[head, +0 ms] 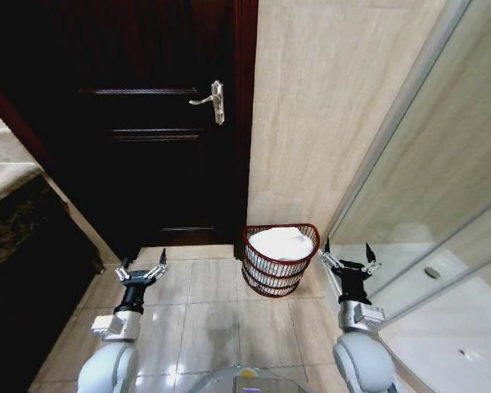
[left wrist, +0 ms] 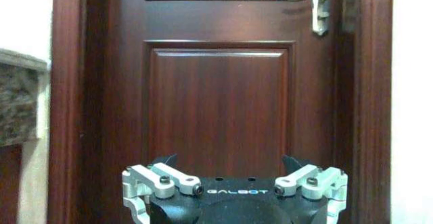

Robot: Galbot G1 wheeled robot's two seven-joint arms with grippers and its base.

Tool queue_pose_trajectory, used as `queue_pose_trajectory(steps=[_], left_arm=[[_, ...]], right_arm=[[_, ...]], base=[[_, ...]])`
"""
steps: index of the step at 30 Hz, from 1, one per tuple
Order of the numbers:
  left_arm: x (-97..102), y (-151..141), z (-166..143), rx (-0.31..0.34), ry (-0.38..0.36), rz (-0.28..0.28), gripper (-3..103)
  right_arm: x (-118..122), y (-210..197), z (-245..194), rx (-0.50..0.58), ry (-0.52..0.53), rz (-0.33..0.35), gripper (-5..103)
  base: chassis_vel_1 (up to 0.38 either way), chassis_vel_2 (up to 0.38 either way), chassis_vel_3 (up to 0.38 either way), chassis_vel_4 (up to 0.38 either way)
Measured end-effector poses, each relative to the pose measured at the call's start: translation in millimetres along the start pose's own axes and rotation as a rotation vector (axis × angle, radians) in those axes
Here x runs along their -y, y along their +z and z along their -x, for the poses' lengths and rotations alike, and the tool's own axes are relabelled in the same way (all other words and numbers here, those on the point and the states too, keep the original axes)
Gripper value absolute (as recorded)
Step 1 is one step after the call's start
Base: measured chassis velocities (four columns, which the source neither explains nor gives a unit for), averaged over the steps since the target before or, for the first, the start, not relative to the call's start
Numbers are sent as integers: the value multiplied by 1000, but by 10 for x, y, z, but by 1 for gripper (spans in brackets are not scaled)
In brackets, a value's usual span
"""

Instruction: Discard the used towel into the hamper.

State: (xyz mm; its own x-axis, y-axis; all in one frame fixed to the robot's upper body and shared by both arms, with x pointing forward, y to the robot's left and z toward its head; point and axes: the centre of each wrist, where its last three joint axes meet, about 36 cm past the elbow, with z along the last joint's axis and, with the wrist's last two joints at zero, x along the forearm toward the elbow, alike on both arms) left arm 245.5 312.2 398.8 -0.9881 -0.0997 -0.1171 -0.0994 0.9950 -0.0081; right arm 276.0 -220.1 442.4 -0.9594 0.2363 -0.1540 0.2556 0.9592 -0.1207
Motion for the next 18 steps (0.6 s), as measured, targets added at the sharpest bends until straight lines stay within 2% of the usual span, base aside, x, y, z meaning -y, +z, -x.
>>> queue_pose_trajectory(steps=[18], left_arm=[[14, 18, 124, 5, 5, -21, 100]], right_arm=[[-22, 41, 54, -8, 12, 1, 100]], base=[[10, 10, 12, 7]])
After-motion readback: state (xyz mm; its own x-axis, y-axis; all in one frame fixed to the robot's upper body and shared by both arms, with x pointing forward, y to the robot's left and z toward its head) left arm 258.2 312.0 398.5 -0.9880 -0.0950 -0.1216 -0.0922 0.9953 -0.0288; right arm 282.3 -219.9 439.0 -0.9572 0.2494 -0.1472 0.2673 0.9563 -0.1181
